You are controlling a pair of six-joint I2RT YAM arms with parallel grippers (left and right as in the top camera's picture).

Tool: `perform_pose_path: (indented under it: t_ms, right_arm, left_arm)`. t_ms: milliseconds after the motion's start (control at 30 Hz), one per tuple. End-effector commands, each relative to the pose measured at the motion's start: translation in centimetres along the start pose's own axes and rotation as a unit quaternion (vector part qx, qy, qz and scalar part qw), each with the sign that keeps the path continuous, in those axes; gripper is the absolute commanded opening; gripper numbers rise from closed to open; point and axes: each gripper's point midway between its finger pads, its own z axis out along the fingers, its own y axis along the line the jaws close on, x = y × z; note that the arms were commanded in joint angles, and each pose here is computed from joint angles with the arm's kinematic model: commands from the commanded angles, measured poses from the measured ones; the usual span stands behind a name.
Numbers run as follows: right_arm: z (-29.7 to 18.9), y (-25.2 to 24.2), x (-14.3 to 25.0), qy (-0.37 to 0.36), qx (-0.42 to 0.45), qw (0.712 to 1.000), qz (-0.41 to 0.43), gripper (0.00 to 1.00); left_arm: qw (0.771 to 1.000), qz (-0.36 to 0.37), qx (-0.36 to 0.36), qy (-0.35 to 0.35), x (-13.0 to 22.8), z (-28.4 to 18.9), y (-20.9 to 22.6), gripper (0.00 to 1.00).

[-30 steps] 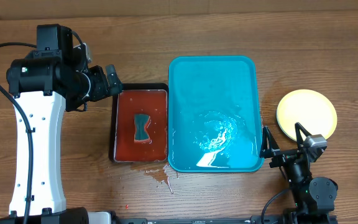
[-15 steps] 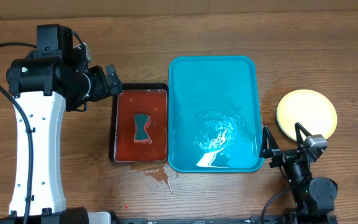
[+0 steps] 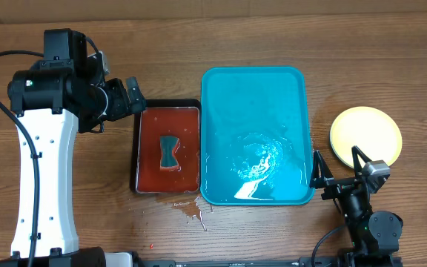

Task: Clean dirty plates on tray and stack at the side

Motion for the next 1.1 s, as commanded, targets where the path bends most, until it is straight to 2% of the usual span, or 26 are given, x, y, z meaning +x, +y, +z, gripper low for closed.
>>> perform_pose_path:
  t_ms: [0,333,533,633,700,800,933,1067]
  right_arm:
    - [0.0,-0.3,0.1,-0.003,0.005,1.0,0.0,1.0]
    - [0.0,-0.3,0.1,-0.003,0.005,1.0,0.0,1.0]
    - [0.0,-0.3,0.1,-0.003,0.005,1.0,0.0,1.0]
    - [0.0,-0.3,0.1,-0.003,0.005,1.0,0.0,1.0]
    - [0.0,-0.3,0.1,-0.003,0.005,1.0,0.0,1.0]
    - [0.0,-0.3,0.1,-0.003,0.005,1.0,0.0,1.0]
    - [0.0,-0.3,0.1,-0.003,0.005,1.0,0.0,1.0]
    - [0.0,-0.3,0.1,-0.003,0.005,1.0,0.0,1.0]
  left_arm:
    - [1.0,0.01,0.006,-0.008,-0.3,-0.6,-0.3,1.0]
    - [0.999,0.024,0.014,-0.02,0.1,-1.5,-1.1,1.0]
    - [0.993,0.085,0.045,-0.061,2.5,-5.1,-4.5,1.0]
    - [0.987,0.116,0.027,-0.105,3.3,-7.4,-4.7,1.0]
    - [0.979,0.12,-0.007,-0.166,2.7,-9.7,-3.6,1.0]
    - [0.96,0.136,0.012,-0.244,2.1,-12.7,-4.0,1.0]
    - [0.919,0.216,0.054,-0.326,2.5,-14.7,-5.4,1.0]
    - [0.875,0.279,0.081,-0.387,4.2,-14.7,-5.9,1.0]
